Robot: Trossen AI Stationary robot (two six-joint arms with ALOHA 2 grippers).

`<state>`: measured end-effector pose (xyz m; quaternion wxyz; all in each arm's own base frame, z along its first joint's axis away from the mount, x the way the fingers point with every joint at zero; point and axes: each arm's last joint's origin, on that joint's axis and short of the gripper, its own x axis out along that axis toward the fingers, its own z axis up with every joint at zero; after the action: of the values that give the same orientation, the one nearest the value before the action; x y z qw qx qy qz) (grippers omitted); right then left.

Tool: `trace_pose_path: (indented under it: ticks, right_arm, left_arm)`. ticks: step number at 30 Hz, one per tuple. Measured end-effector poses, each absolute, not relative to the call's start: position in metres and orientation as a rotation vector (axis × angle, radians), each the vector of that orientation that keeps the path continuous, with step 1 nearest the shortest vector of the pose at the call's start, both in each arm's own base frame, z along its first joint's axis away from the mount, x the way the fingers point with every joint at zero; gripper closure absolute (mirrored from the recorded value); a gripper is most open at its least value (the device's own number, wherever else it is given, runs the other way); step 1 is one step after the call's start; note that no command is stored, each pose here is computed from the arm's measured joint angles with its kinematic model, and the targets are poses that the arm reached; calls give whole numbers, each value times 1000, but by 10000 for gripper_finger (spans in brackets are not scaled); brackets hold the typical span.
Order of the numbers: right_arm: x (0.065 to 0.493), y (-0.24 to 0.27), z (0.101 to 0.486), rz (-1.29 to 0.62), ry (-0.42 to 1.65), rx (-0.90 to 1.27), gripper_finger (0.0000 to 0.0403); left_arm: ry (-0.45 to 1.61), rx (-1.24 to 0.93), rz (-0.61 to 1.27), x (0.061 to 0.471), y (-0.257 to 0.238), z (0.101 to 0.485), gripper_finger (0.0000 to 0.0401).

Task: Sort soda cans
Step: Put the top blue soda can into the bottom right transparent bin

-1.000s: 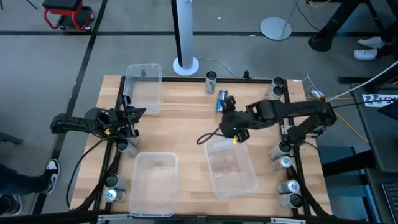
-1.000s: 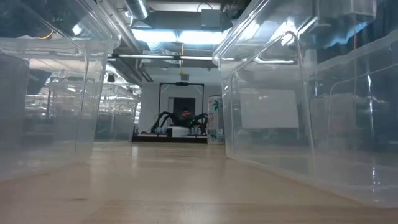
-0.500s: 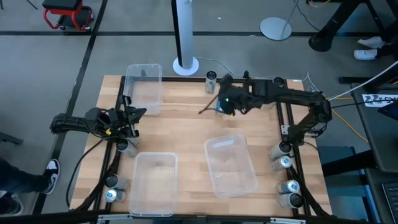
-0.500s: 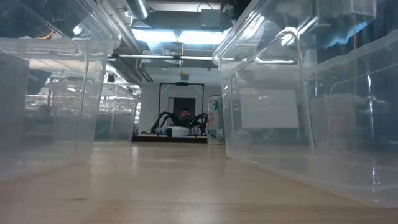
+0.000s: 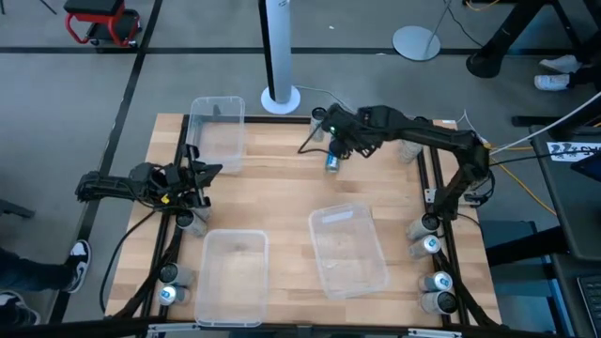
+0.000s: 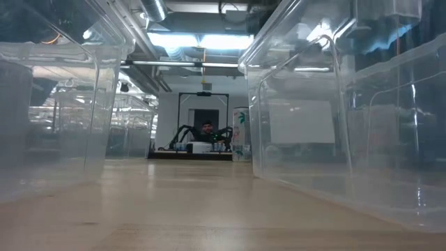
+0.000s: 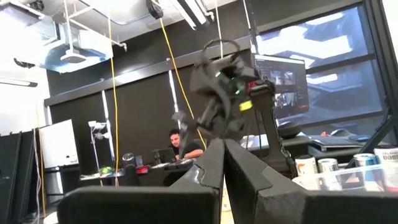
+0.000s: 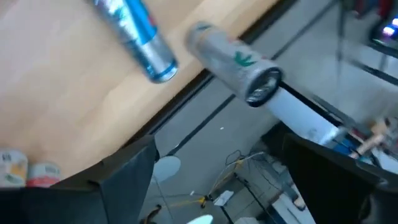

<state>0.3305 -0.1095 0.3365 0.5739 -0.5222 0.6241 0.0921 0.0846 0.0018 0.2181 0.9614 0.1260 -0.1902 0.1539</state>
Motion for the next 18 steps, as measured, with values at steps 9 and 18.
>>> trace_pose_path:
  ticks: [9, 18]
  right_arm:
    - [337, -151, 296, 533, 1547, -1251, 54]
    - [334, -167, 278, 724, 1534, -1211, 54]
  left_arm:
    - [-384, 267, 314, 85, 2, 218, 396]
    - [-408, 369, 346, 83, 2, 222, 396]
